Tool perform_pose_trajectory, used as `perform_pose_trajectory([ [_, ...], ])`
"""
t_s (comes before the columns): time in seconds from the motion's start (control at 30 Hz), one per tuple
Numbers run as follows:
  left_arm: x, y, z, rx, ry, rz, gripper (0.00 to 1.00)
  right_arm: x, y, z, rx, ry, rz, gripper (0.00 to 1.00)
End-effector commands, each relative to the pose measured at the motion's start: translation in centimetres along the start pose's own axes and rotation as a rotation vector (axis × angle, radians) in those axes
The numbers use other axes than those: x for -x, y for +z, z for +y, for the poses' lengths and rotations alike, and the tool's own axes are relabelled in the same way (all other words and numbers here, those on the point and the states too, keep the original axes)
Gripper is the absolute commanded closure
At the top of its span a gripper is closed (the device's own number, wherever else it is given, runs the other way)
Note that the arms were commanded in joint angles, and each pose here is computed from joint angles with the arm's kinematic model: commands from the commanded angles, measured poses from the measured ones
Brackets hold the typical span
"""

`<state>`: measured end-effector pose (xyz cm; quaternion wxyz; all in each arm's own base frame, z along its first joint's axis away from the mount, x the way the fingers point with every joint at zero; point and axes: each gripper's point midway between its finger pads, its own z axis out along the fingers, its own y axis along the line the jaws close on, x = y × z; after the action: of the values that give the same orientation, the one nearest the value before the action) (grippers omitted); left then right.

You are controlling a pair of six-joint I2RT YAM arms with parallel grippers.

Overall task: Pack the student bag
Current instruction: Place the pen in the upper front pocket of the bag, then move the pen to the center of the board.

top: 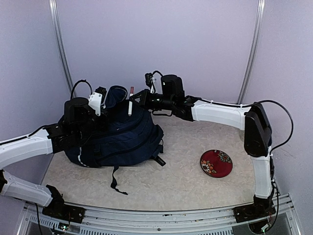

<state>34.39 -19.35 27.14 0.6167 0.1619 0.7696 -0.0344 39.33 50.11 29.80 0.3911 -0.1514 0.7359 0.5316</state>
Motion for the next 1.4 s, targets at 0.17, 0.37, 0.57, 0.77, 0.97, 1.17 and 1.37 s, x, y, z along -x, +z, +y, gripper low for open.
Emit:
perform_pose_trajectory([
  [0.17, 8.7, -3.0, 1.3, -0.006, -0.102, -0.276, 1.0, -5.4, 7.5, 0.1, 0.115, 0.271, 0.072, 1.0],
  [0.37, 9.0, -3.1, 1.3, -0.031, -0.117, -0.286, 1.0, -7.1, 8.9, 0.4, 0.115, 0.203, 0.17, 0.69],
  [0.57, 8.8, -2.9, 2.0, -0.021, -0.144, -0.284, 1.0, -4.7, 6.3, 0.8, -0.049, -0.086, 0.144, 0.43],
  [0.77, 8.6, -2.7, 2.9, 0.013, -0.164, -0.276, 1.0, -2.8, 2.4, 1.0, -0.194, -0.331, 0.182, 0.33],
  [0.97, 8.2, -2.3, 3.9, 0.067, -0.16, -0.257, 1.0, -4.4, -6.2, 0.7, -0.318, -0.473, 0.264, 0.3],
  [1.17, 8.0, -2.1, 5.2, 0.103, -0.177, -0.249, 1.0, -11.8, -12.5, -4.4, -0.435, -0.352, 0.38, 0.29],
  [1.37, 7.5, -2.0, 6.4, 0.171, -0.171, -0.238, 1.0, -16.1, -15.4, -7.2, -0.491, -0.32, 0.444, 0.27],
])
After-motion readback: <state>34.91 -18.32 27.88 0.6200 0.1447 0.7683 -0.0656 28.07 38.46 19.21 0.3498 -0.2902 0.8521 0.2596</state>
